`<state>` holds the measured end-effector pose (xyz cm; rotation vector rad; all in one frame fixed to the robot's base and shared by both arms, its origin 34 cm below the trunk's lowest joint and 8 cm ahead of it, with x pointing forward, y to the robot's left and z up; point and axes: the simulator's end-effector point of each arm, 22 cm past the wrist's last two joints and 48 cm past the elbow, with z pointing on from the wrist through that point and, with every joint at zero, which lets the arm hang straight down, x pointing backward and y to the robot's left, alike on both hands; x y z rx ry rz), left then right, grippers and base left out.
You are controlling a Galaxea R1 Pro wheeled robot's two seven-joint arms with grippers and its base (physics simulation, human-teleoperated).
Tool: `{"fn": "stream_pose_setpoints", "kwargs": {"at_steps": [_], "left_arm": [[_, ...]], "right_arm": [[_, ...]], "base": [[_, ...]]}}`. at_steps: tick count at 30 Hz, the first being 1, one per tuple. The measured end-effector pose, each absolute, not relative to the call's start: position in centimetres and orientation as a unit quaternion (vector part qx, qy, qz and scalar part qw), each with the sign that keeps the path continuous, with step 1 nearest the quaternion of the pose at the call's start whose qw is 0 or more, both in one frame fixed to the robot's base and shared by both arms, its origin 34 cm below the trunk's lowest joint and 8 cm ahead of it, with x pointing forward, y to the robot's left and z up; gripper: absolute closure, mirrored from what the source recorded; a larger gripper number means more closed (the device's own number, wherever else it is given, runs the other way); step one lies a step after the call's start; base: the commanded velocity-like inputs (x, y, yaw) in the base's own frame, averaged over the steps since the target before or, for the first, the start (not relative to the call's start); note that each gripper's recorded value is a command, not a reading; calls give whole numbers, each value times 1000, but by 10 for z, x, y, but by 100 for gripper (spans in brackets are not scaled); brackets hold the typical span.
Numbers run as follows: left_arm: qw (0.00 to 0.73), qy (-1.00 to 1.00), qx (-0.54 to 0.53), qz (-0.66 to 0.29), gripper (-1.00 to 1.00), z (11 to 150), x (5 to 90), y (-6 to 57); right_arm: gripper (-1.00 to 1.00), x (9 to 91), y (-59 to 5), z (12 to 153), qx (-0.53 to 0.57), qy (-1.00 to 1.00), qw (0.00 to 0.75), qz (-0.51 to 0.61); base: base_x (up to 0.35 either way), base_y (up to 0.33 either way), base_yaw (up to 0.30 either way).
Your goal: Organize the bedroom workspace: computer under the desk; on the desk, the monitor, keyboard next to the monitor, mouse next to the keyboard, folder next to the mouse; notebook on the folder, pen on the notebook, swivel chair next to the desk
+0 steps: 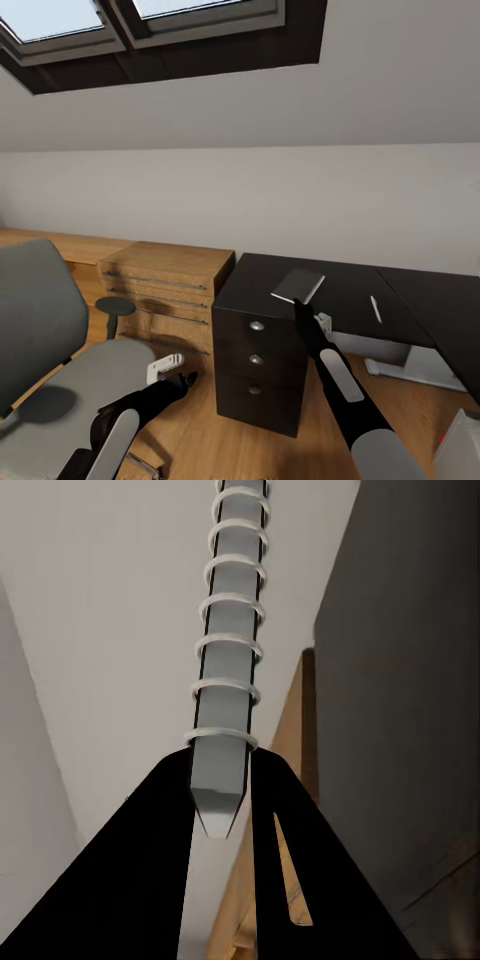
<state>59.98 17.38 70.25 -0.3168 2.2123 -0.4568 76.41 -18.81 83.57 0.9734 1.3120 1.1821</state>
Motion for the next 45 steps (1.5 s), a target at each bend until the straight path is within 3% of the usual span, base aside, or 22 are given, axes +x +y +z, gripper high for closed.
{"fn": "stream_pose_setpoints", "kwargs": {"at_steps": [17,27,45], "left_arm": [[365,905,-136,-172,-100,686,591,168],[318,928,-126,-147,-100,647,571,151],[281,952,-117,-22,-100,537,510,194]], "right_arm": [[100,767,-180,867,379,570,548,480],[100,763,-180,891,377,566,551,484],[100,747,-179,920,368,553,561,493]], "base": [[-305,-71,0],[-43,-12,0],[-1,0,-14]]}}
